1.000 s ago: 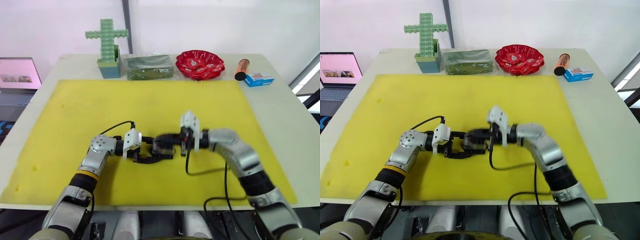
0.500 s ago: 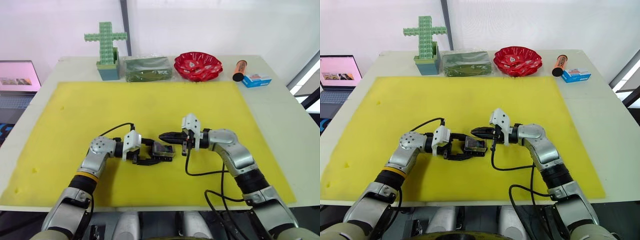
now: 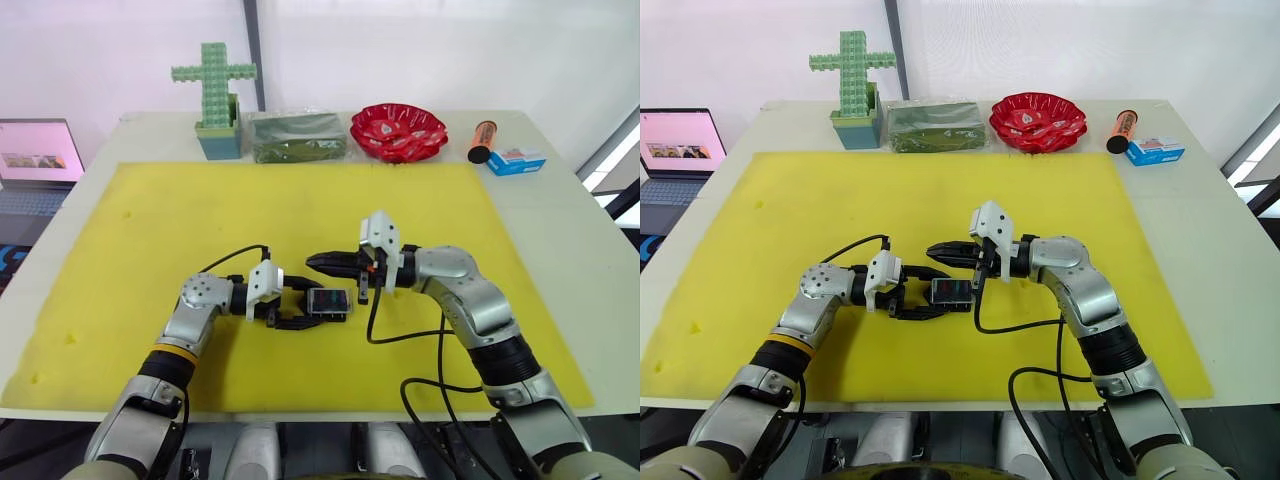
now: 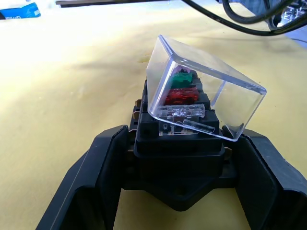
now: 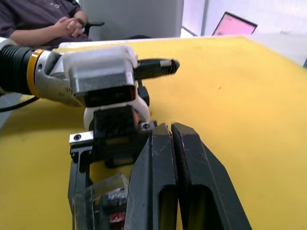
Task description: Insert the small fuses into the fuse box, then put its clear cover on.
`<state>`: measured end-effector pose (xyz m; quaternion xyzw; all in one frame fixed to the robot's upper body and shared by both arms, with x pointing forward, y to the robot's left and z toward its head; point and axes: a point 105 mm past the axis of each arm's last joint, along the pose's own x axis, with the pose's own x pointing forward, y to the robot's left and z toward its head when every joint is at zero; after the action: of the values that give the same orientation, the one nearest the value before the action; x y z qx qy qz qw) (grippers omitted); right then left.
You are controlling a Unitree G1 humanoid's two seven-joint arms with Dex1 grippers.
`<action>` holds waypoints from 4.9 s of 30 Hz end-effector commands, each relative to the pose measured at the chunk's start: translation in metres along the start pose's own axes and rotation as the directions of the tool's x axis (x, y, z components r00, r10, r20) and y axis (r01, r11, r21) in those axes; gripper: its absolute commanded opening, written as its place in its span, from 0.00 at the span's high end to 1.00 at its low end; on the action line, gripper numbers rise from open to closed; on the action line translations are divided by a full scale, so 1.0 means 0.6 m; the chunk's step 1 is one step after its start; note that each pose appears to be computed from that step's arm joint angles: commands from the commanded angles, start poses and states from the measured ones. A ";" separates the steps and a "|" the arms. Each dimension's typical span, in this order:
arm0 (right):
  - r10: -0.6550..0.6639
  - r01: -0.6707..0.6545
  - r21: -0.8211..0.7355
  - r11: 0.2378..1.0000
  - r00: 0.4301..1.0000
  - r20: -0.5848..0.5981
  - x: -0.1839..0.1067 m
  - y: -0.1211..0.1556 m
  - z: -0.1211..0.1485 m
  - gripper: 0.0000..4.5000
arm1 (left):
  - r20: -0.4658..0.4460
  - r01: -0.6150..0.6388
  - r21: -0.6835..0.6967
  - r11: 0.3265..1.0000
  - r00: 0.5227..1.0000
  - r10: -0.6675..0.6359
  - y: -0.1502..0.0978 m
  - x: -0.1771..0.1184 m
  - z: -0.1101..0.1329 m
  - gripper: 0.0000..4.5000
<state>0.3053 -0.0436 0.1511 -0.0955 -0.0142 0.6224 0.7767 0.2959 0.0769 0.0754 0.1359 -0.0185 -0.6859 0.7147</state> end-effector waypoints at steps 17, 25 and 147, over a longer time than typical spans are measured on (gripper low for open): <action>0.064 -0.093 -0.183 0.979 0.986 -0.155 -0.073 0.055 0.014 0.54 | 0.005 0.014 0.011 1.000 1.000 -0.014 -0.009 0.000 0.000 0.38; 0.009 -0.067 -0.358 0.931 0.987 -0.160 -0.075 0.052 0.004 0.54 | 0.004 0.014 0.008 1.000 1.000 -0.014 -0.012 0.000 -0.001 0.38; 0.105 -0.106 -0.101 0.989 0.994 -0.017 -0.028 0.034 0.105 0.05 | -0.008 0.012 0.004 1.000 1.000 -0.012 -0.022 0.004 -0.012 0.38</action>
<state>0.2762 -0.0503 0.1887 -0.1671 0.0161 0.6561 0.7358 0.2911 0.0771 0.0743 0.1412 -0.0278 -0.6813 0.7177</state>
